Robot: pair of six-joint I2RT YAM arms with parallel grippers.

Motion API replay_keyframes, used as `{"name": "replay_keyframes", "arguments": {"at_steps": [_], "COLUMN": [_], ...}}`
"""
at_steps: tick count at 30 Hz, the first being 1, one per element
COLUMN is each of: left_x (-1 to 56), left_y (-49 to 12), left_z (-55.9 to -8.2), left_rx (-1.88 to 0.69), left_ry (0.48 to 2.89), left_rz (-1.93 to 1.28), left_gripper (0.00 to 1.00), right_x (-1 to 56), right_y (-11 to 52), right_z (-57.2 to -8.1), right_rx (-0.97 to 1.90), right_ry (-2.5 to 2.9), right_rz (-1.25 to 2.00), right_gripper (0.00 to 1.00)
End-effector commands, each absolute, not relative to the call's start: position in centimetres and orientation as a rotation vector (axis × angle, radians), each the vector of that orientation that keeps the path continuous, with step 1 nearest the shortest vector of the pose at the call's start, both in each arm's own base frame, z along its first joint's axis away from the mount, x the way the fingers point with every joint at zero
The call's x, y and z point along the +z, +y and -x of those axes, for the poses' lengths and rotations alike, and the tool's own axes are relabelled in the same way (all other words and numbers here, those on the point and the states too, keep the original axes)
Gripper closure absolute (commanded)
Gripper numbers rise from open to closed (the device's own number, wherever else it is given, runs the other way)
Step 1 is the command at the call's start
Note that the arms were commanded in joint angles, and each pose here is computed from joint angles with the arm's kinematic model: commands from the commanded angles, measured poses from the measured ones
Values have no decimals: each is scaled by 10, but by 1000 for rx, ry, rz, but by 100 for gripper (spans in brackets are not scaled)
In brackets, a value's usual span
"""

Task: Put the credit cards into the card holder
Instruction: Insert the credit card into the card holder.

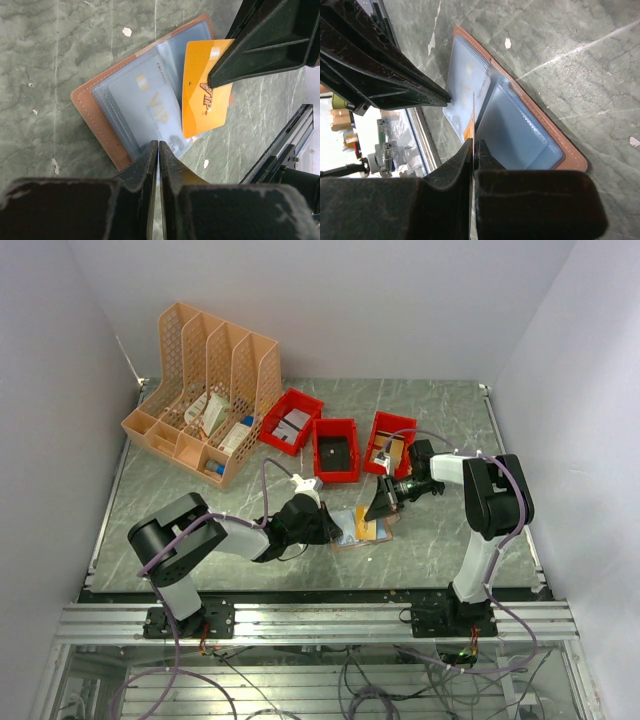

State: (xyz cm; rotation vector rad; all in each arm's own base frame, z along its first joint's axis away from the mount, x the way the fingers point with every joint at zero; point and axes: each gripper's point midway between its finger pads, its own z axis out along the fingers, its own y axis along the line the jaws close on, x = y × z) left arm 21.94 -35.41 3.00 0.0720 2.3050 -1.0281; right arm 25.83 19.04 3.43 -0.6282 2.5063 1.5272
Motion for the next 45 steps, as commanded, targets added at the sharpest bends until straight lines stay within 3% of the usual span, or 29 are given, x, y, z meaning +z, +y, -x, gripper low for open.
{"name": "replay_keyframes", "arguments": {"at_steps": [1,45], "left_x": [24,23], "left_y": [-345,-344], "left_z": [-222,-222], "left_rx": [-935,-914], "left_ry": [2322,2328], "left_rz": [-90,-111], "left_gripper": [84,84], "right_x": [24,42], "right_y": [191,186], "right_z": [-260,-301], "right_rx": [1470,1375], "right_ry": [2550,2495], "right_rz": [657,569], "right_gripper": [100,100]}}
